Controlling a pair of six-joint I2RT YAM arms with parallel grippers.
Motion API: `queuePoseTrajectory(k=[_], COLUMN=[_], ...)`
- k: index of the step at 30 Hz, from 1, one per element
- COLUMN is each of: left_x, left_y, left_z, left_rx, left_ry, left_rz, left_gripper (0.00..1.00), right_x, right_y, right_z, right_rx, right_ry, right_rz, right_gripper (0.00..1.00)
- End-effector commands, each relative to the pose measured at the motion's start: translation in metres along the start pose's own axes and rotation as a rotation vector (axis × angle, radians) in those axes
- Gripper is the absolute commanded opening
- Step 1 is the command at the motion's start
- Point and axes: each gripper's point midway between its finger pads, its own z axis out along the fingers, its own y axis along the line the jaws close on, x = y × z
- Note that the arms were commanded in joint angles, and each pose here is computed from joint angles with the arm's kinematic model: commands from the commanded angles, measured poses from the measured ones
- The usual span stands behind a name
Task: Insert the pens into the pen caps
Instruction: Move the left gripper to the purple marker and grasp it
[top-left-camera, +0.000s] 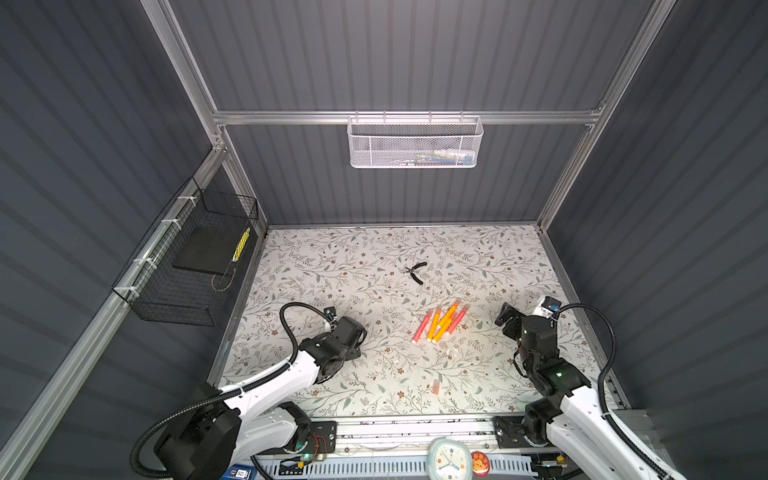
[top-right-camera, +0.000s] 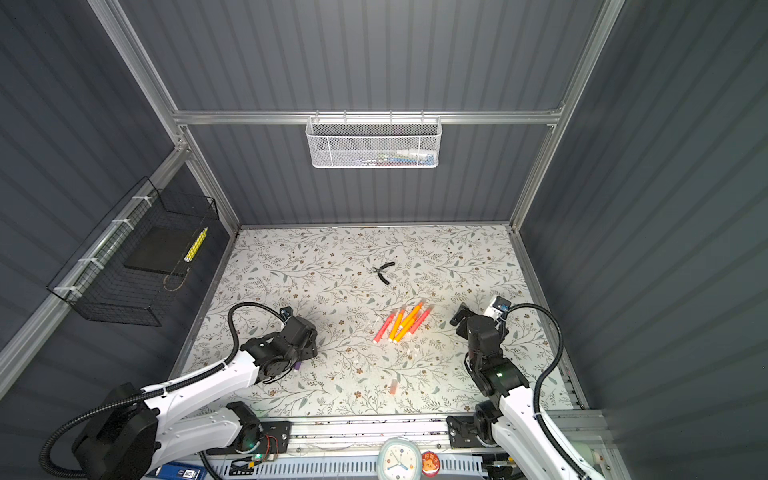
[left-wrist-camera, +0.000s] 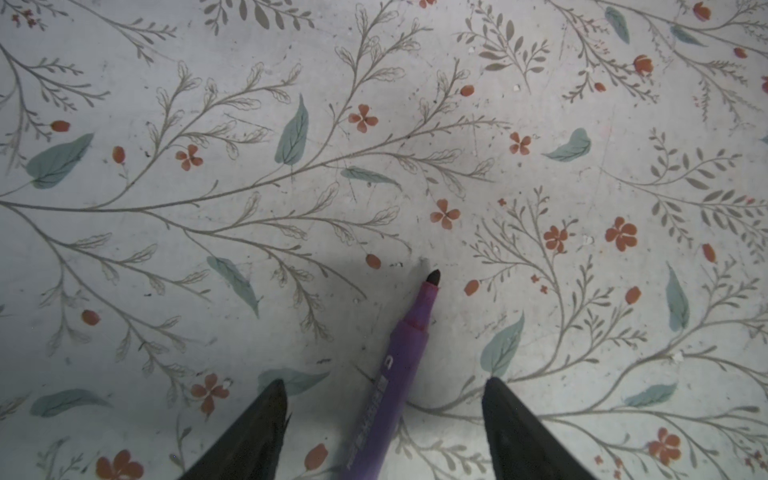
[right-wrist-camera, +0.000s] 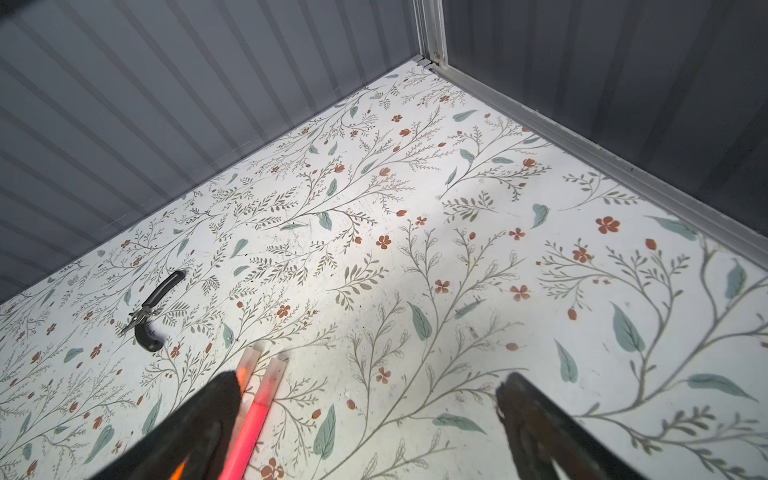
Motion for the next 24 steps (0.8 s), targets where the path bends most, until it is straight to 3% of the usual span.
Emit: queuePoseTrajectory(k=[1,15,24], left_x=[0.003,0.031,0.036], left_y=[0.000,0.000,0.001], left_z=[0.004,0.005,0.006], left_rx=[0.009,-0.025,-0.060], left_ry=[0.016,0.205,0.264], left_rz=[-0.005,-0.011,0.034], left_gripper=[0.75,0.63,0.47], right_x=[0.000,0.000,0.001], right_y=[-0.001,-0.001,-0.001], right_z=[-0.001,0.001,0.001], right_rx=[0.001,0.009,0.010], right_ry=[0.001,0.009,0.012], right_rz=[-0.004,-0.009,-0.009], right_gripper=[0.99,0.99,0.99])
